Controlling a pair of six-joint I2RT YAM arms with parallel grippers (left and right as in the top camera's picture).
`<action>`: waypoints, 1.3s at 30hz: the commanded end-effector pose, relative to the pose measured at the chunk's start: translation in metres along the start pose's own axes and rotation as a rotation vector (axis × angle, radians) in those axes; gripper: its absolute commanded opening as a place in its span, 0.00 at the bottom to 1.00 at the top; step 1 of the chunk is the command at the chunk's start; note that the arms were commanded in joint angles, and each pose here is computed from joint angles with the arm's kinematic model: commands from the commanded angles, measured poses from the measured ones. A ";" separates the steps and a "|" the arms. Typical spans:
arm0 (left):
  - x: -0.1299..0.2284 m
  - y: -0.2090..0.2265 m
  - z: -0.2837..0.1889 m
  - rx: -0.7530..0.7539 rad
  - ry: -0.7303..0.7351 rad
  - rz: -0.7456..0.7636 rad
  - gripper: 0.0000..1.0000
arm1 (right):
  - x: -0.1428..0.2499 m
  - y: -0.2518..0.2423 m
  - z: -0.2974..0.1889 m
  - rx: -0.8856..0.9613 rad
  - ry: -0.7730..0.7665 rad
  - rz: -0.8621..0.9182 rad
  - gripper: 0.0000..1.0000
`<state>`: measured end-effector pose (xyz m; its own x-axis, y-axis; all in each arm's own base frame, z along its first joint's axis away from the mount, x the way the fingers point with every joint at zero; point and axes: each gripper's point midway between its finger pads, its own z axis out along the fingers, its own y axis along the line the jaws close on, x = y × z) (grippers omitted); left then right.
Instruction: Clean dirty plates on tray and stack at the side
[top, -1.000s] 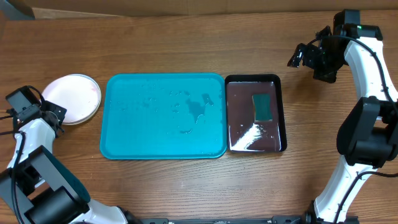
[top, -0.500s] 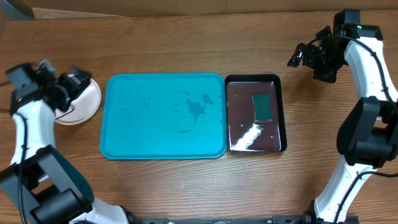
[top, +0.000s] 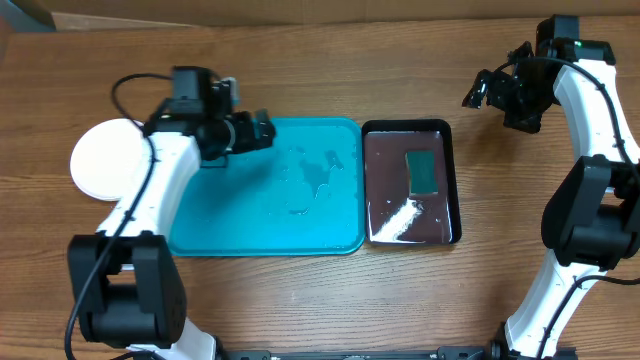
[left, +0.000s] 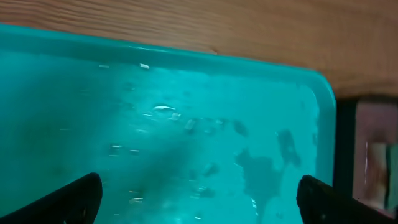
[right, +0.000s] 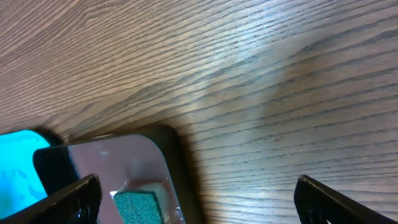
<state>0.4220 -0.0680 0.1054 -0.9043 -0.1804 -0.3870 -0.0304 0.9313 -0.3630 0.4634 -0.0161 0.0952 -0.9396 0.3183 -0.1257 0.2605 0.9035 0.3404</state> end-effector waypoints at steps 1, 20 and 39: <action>0.001 -0.023 -0.003 -0.014 -0.016 0.092 1.00 | -0.006 0.006 -0.014 -0.008 -0.041 -0.009 1.00; 0.015 -0.055 0.004 0.020 0.012 0.162 1.00 | -0.007 0.005 -0.014 -0.004 -0.044 -0.009 1.00; 0.015 -0.055 0.004 0.020 0.012 0.162 1.00 | 0.024 0.103 -0.189 -0.117 -0.423 -0.235 1.00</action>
<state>0.4090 -0.1240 0.1034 -0.9180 -0.0458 -0.3939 0.0944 0.9396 -0.3291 0.4474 0.0261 0.2337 -0.8749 0.2268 -0.4280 0.0665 0.9315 0.3577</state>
